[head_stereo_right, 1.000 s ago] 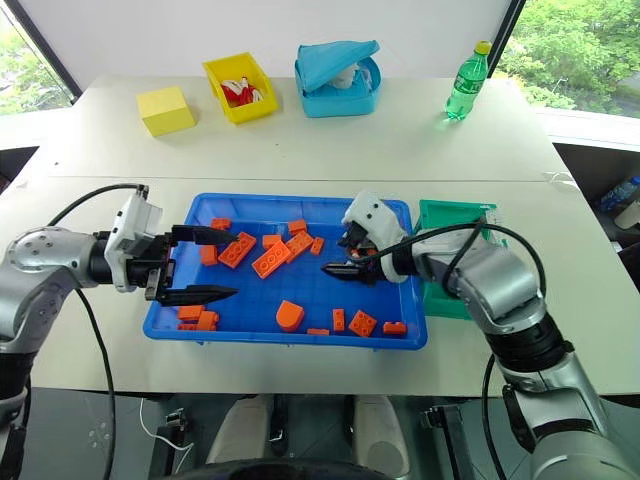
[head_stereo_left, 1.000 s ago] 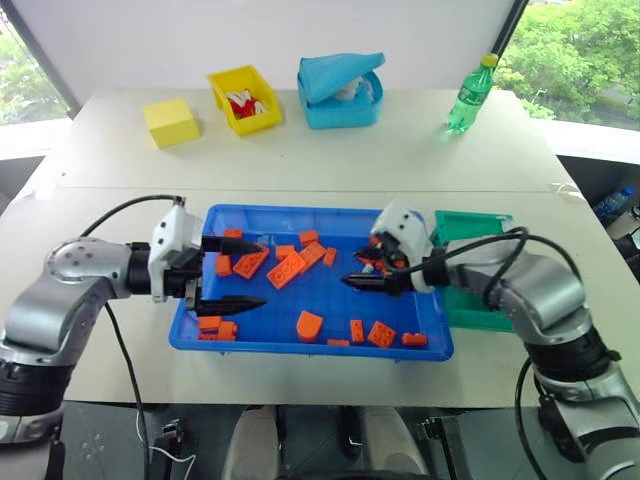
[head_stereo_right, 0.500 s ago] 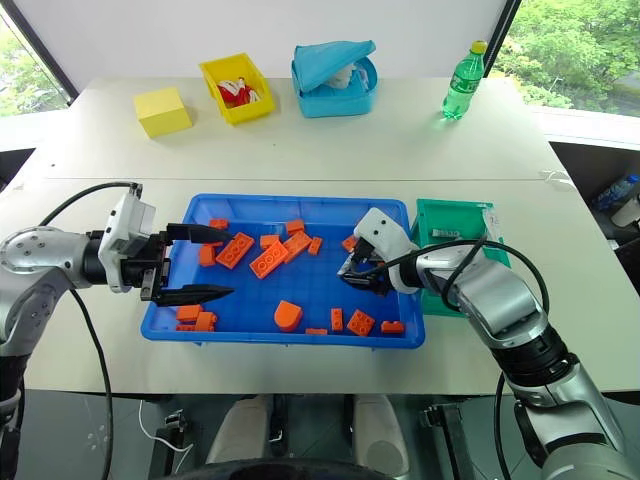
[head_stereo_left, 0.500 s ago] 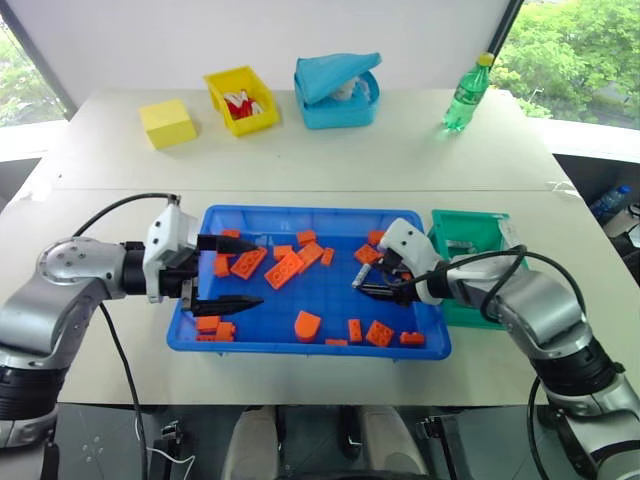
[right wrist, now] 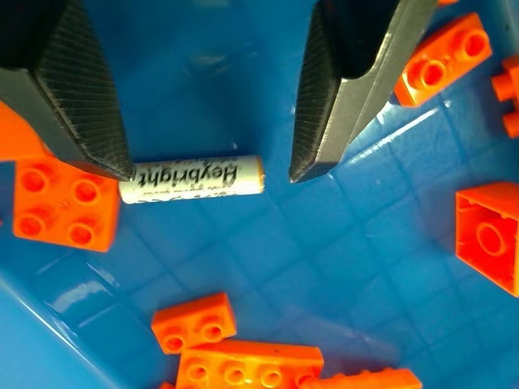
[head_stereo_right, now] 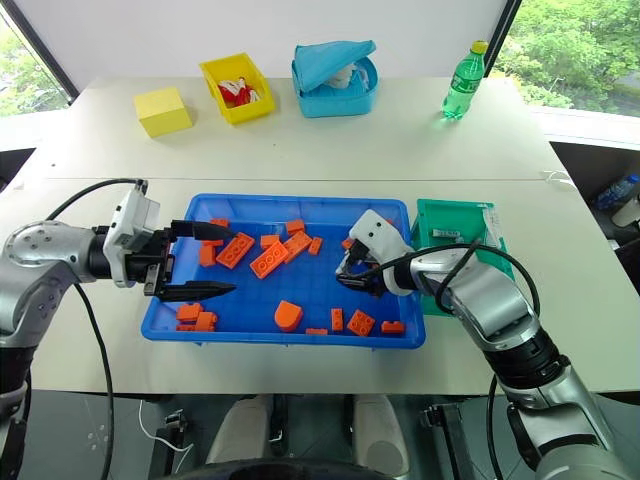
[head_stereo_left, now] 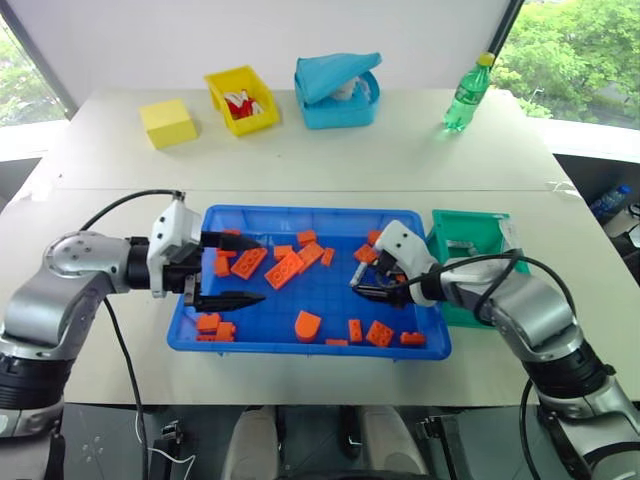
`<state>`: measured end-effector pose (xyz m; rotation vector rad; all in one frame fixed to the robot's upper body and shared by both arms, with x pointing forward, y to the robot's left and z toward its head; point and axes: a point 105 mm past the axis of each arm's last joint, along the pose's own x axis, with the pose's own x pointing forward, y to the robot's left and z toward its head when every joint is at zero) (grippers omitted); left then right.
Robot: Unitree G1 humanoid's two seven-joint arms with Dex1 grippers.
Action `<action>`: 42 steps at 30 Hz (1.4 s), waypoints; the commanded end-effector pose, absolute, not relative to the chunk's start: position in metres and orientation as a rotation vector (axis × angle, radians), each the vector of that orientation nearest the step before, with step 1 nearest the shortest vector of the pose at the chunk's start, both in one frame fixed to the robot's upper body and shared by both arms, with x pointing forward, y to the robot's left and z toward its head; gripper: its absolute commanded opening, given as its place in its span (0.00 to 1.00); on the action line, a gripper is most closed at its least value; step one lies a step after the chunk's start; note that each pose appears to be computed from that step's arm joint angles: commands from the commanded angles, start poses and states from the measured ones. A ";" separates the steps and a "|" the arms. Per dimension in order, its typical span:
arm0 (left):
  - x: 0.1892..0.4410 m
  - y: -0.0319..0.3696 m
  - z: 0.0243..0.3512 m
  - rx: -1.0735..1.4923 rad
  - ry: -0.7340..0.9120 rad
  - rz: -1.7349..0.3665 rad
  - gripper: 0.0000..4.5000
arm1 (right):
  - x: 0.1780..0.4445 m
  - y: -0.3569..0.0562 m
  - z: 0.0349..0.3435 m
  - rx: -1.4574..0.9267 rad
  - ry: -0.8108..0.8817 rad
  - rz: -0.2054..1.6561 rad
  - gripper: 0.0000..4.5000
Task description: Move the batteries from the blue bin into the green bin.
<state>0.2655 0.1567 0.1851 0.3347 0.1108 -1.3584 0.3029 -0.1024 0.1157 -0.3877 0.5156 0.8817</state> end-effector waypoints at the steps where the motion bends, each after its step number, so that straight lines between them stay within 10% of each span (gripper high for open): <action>1: 0.267 0.158 0.193 0.369 0.076 -1.355 1.00 | 0.305 -0.101 0.120 -0.391 0.492 0.877 1.00; 37: 0.268 0.162 0.191 0.368 0.060 -1.334 1.00 | 0.316 -0.083 0.102 -0.412 0.488 0.925 1.00; 42: 0.269 0.162 0.192 0.370 0.057 -1.336 1.00 | 0.313 -0.082 0.100 -0.414 0.488 0.933 0.60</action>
